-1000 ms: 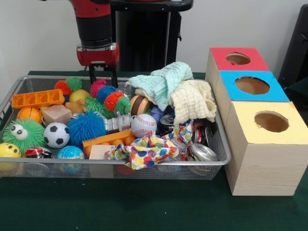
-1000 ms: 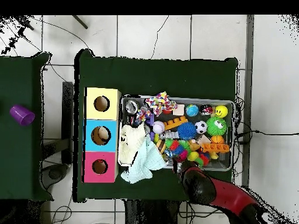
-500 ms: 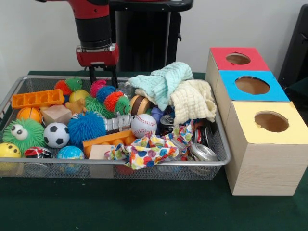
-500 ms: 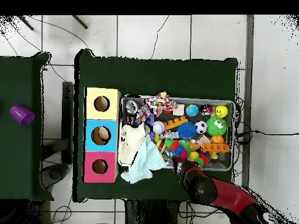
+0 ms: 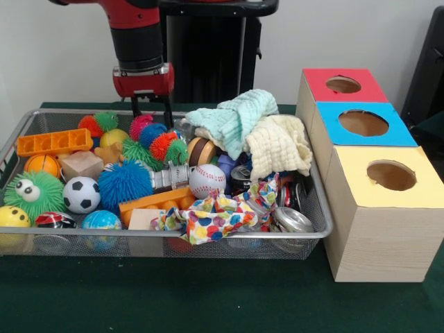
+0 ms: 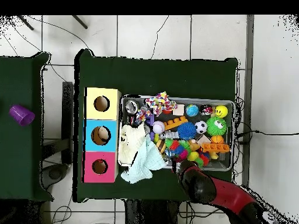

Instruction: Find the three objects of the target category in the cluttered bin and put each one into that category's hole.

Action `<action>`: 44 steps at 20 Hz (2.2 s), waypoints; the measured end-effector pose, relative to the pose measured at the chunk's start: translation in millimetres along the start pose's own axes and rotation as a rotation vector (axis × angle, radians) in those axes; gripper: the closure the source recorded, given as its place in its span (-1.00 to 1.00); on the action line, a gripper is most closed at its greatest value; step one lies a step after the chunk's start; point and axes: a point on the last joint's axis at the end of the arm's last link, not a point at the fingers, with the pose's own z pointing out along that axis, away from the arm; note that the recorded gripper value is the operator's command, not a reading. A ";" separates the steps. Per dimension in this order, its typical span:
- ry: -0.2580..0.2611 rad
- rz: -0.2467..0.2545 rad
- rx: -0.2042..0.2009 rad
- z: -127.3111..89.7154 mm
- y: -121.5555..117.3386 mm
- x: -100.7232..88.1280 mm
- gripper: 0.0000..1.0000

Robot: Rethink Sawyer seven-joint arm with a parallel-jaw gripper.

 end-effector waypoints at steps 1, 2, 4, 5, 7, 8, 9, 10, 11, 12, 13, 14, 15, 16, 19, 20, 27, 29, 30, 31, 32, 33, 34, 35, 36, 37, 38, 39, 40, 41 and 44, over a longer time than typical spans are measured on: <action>0.000 0.000 0.000 -0.1 -0.1 -0.2 -1.00; -0.001 -0.002 0.001 -0.3 0.6 -0.6 -1.00; -0.002 -0.007 0.002 -0.7 2.1 -1.5 -1.00; -0.002 -0.009 0.002 -0.9 2.9 -2.0 -1.00; -0.004 -0.019 0.004 -1.6 6.5 -3.9 -1.00; -0.004 -0.024 0.005 -2.1 8.1 -4.9 -1.00; -0.003 -0.028 0.005 -2.7 9.2 -5.6 -1.00; -0.001 -0.036 0.008 -4.2 11.2 -7.2 -1.00; 0.000 -0.039 0.009 -5.1 11.9 -7.8 -1.00; 0.002 -0.042 0.010 -6.1 12.5 -8.4 -1.00; 0.004 -0.044 0.011 -6.8 12.8 -8.7 -1.00; 0.009 -0.049 0.013 -9.2 13.7 -9.8 -1.00; 0.013 -0.053 0.015 -11.0 14.1 -10.6 -1.00; 0.018 -0.056 0.016 -12.6 14.5 -11.1 -1.00; 0.036 -0.068 0.022 -19.1 16.1 -13.3 -1.00; 0.044 -0.073 0.025 -21.8 16.9 -14.0 -1.00; 0.092 -0.087 0.038 -38.1 17.3 -17.2 -1.00; 0.095 -0.088 0.043 -41.5 16.1 -18.3 -1.00; 0.094 -0.088 0.044 -42.2 15.9 -18.8 -1.00; 0.092 -0.089 0.046 -43.1 15.4 -19.4 -1.00; 0.091 -0.089 0.047 -43.5 15.2 -19.7 -1.00; 0.090 -0.089 0.048 -44.0 15.1 -20.1 -1.00; 0.089 -0.089 0.049 -44.3 15.0 -20.3 -1.00; 0.089 -0.089 0.050 -44.7 14.7 -20.5 -1.00; 0.088 -0.089 0.050 -44.8 14.6 -20.7 -1.00; 0.088 -0.089 0.050 -45.1 14.6 -20.9 -1.00; 0.087 -0.090 0.051 -45.5 14.4 -21.2 -1.00; 0.086 -0.090 0.052 -45.7 14.4 -21.4 -1.00; 0.086 -0.090 0.052 -45.9 14.3 -21.5 -1.00; 0.085 -0.090 0.053 -46.3 14.2 -21.9 -1.00; 0.084 -0.090 0.053 -46.5 14.2 -22.1 -1.00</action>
